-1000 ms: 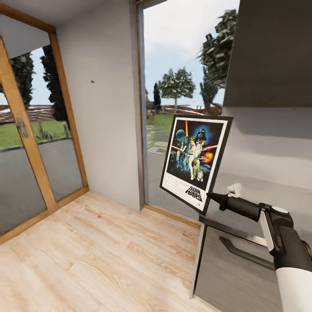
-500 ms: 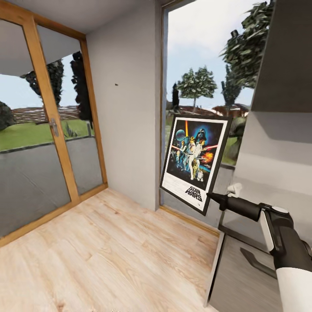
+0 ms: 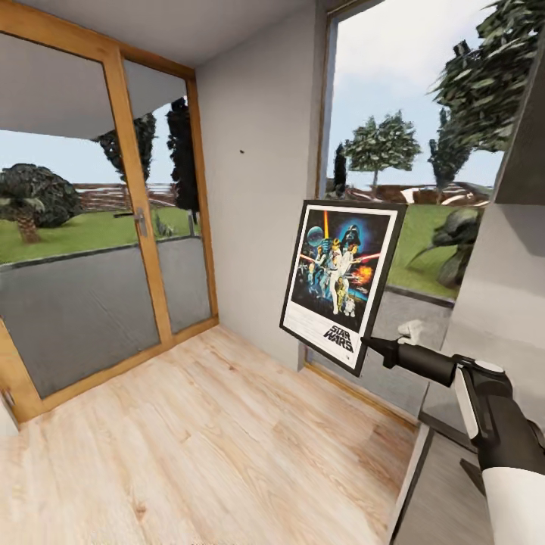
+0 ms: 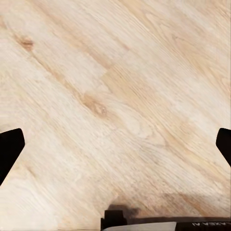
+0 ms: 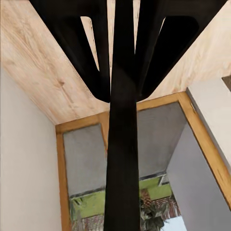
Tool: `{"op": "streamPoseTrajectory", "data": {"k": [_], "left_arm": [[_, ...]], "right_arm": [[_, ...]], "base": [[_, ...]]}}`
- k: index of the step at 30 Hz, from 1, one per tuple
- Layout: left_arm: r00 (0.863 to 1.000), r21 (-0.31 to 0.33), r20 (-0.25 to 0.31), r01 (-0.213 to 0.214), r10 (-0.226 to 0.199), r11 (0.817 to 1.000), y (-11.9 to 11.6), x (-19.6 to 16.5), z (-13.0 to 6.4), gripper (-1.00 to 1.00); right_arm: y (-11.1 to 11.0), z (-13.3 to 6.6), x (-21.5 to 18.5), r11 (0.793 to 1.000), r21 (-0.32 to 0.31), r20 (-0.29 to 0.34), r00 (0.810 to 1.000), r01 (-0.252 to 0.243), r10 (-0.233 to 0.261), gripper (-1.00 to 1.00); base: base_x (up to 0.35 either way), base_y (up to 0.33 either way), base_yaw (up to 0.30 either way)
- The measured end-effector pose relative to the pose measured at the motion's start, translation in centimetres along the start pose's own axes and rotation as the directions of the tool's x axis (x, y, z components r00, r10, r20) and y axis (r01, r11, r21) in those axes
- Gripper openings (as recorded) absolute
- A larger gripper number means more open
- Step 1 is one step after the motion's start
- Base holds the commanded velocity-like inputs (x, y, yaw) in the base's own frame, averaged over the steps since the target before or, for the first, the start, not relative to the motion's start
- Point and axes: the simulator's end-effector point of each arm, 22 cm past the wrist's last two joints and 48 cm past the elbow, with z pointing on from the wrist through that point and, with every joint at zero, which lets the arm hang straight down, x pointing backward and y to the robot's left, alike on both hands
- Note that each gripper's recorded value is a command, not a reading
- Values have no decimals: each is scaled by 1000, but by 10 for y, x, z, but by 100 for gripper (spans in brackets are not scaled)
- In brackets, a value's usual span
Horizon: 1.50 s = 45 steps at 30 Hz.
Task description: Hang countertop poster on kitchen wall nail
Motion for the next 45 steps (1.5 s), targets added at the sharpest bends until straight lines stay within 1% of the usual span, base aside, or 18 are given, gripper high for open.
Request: {"op": "streamPoseTrajectory", "data": {"k": [5, 8, 45], "left_arm": [[1000, -1, 0, 0, 0, 1000, 0, -3, -6, 100], [1000, -1, -1, 0, 0, 1000, 0, -5, -9, 100], [1000, -1, -1, -1, 1, 1000, -2, -21, -46, 100]], "right_arm": [[2, -1, -6, 1000, -1, 0, 1000, 0, 0, -100], [3, -2, -10, 1000, -1, 1, 1000, 0, 0, -100], [18, -13, -46, 1000, -1, 1, 1000, -1, 1, -100]], "base": [[0, 0, 239], [0, 0, 85], [0, 0, 3]]}}
